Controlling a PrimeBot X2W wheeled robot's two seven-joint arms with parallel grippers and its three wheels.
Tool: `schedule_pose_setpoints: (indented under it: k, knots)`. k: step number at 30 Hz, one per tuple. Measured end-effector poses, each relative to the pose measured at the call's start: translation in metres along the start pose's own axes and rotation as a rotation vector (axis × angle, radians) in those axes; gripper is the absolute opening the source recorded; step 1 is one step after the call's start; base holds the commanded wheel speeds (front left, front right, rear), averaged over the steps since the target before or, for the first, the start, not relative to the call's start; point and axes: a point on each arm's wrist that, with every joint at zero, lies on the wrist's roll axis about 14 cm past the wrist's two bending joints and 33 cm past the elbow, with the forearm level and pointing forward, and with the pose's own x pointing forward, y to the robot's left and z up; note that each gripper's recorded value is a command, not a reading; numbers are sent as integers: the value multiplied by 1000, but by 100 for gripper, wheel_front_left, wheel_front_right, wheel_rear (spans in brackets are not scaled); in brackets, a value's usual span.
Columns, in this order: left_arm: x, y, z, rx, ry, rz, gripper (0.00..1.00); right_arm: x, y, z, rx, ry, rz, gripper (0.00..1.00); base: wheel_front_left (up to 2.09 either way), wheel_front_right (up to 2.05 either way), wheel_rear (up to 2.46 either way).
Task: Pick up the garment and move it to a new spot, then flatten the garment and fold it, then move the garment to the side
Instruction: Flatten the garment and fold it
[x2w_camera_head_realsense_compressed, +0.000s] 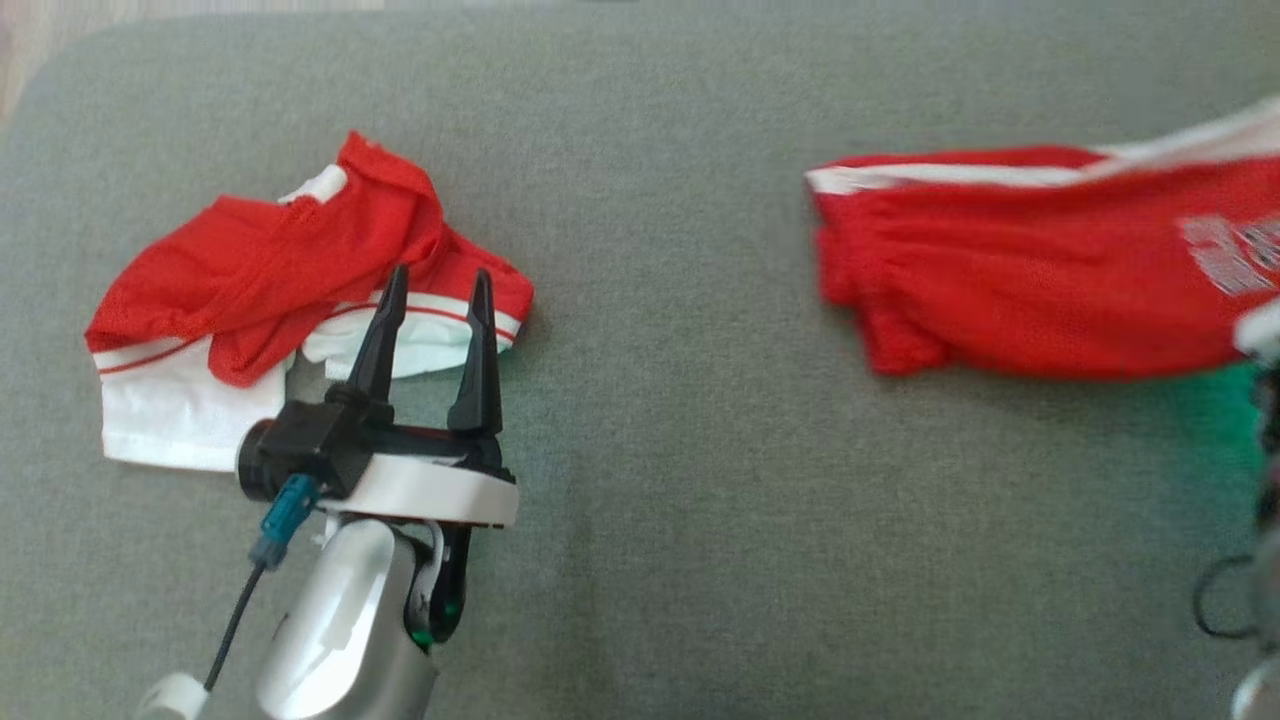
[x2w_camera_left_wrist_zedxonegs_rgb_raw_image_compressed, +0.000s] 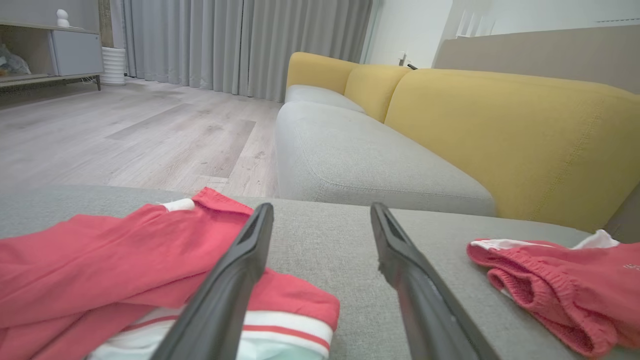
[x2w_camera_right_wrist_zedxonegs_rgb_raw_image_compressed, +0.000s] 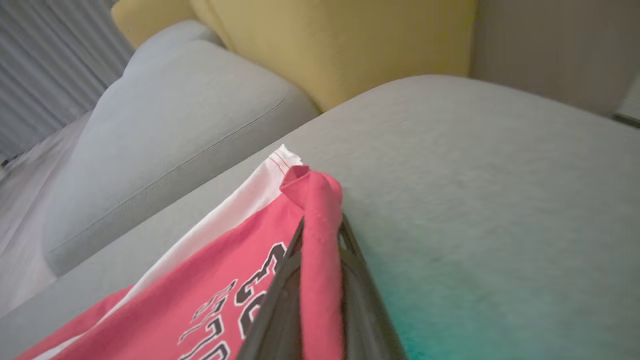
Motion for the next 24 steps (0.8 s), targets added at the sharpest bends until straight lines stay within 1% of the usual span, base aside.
schedule_pose_setpoints:
  k: [3,5,8,10,13,15,19,24]
  knots:
    - [-4,-4,5,0,-12,-8,100,-13,-36,13,36,-43,-69,0,0,0,0]
    - [-6,-4,7,-1,-16,-6,100,-20,-52,17,33,-57,-98,0,0,0,0]
    - [-11,0,4,-3,-9,10,100,-24,-62,14,32,-57,-119,0,0,0,0]
    - [-14,4,1,-5,1,23,100,-24,-60,14,37,-61,-116,0,0,0,0]
    - [-17,8,-1,-5,6,33,100,-21,-46,20,52,-91,-89,0,0,0,0]
    - [-18,9,1,-4,1,38,100,-21,-30,24,59,-111,-54,0,0,0,0]
    - [-21,10,8,1,-16,42,100,-26,11,39,73,-165,52,0,0,0,0]
    - [-28,8,17,5,-36,42,100,-43,53,51,110,-208,179,0,0,0,0]
